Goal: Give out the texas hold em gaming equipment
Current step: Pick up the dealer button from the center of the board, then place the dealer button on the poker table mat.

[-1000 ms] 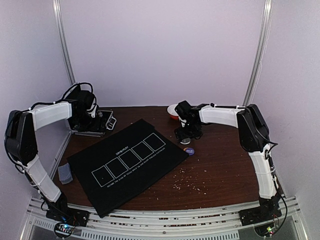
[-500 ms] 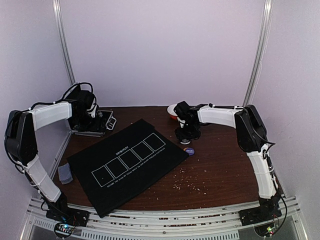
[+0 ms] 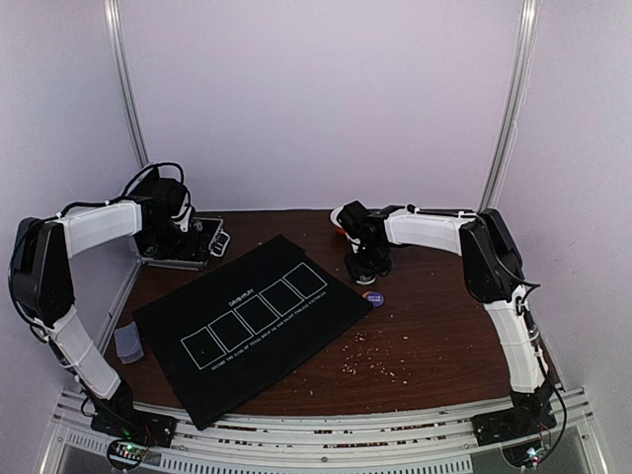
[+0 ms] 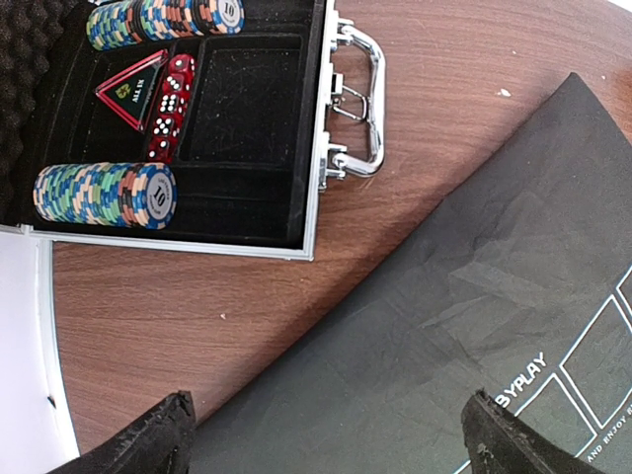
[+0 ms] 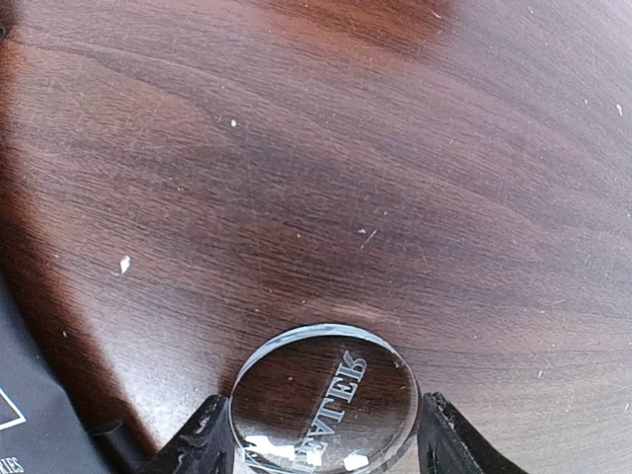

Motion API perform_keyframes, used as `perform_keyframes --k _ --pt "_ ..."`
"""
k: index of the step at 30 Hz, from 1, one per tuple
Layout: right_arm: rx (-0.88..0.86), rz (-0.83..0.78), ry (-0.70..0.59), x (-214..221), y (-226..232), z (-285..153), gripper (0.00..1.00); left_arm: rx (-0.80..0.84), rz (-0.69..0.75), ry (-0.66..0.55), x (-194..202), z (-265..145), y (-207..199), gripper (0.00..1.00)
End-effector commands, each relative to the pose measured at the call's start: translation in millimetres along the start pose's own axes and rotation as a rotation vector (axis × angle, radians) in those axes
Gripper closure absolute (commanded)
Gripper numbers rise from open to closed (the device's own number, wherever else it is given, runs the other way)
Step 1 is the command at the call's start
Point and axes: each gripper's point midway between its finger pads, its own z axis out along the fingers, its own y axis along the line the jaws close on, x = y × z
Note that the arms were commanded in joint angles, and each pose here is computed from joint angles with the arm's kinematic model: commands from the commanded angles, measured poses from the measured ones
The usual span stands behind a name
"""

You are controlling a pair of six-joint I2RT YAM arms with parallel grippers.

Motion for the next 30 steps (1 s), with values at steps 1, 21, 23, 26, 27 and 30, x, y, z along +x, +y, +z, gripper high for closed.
perform_keyframes --k 1,21,23,26,27,30 --pt "0.018 -0.009 -0.029 -6.9 -4.8 -15.7 0.55 0.0 0.012 -0.061 -12.9 -11.7 0.3 0.02" --pt "-0.239 -0.256 -0.133 1.3 71.4 -84.7 0.59 0.007 0.011 -0.075 -16.5 -14.3 -0.6 0.02" --pt "-0.279 -0.359 -0.129 22.3 96.0 -96.3 0.59 0.009 0.013 -0.077 -16.6 -14.5 -1.6 0.02" --pt "-0.352 -0.499 -0.085 61.9 131.6 -108.7 0.59 0.014 0.01 -0.076 -16.9 -14.2 -2.3 0.02" --pt "-0.38 -0.545 -0.068 75.9 144.6 -113.3 0.6 0.017 0.009 -0.075 -16.7 -14.0 -2.8 0.02" --pt "-0.451 -0.66 -0.032 113.6 179.1 -121.2 0.6 0.023 0.007 -0.079 -17.1 -15.1 -3.6 0.02"
